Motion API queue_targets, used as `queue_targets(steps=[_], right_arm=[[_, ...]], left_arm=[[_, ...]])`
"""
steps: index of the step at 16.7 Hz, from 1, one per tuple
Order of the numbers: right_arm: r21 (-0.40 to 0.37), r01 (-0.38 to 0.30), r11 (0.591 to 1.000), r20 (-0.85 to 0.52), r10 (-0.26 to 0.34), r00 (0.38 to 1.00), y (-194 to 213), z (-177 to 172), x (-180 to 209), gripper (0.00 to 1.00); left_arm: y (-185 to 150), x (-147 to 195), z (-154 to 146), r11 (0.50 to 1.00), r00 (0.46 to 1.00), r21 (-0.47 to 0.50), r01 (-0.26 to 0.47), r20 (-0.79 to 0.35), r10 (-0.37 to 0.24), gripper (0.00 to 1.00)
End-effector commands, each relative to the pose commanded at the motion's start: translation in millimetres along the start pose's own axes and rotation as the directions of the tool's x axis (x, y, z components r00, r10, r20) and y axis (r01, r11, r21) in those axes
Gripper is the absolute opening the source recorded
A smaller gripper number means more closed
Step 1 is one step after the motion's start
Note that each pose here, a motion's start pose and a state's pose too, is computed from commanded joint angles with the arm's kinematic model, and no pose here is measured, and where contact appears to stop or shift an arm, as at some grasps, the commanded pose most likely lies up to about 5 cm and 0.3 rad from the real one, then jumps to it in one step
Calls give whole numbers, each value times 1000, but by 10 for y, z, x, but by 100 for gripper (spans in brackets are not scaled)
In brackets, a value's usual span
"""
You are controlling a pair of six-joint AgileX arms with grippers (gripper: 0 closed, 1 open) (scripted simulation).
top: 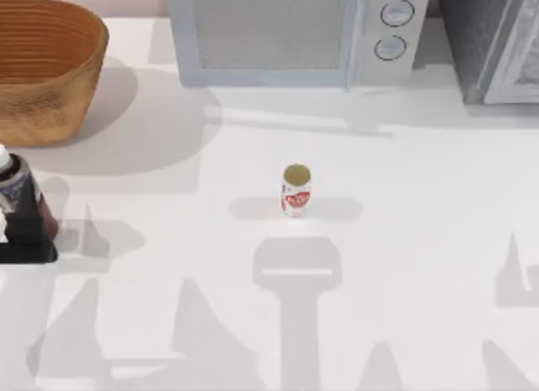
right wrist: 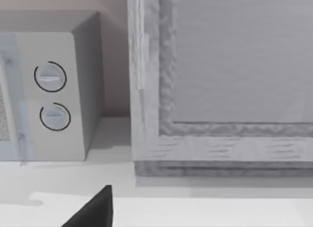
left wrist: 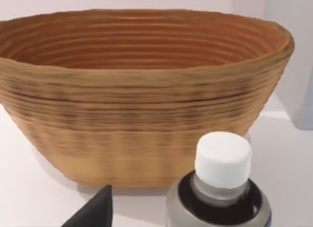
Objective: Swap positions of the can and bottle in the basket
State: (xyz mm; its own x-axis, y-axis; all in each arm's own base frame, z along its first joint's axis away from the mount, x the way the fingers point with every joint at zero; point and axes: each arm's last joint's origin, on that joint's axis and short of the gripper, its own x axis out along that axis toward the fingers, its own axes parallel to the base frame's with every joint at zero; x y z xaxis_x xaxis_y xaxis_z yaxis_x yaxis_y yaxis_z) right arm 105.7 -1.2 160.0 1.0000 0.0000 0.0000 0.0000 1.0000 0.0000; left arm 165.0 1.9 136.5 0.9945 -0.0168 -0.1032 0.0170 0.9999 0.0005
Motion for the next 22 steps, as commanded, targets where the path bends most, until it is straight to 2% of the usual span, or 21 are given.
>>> queue_targets(steps=[10, 18, 22], right_arm=[[0, 0, 1000, 0, 0, 1000, 0, 0, 0, 100], [0, 0, 1000, 0, 0, 1000, 0, 0, 0, 100], [0, 0, 1000, 0, 0, 1000, 0, 0, 0, 100]], left_arm=[[38, 233, -446, 1000, 996, -1, 4, -90, -5, 100], [38, 244, -483, 1000, 995, -2, 5, -100, -5, 100], [43, 516, -501, 1000, 995, -2, 3, -98, -3, 100]])
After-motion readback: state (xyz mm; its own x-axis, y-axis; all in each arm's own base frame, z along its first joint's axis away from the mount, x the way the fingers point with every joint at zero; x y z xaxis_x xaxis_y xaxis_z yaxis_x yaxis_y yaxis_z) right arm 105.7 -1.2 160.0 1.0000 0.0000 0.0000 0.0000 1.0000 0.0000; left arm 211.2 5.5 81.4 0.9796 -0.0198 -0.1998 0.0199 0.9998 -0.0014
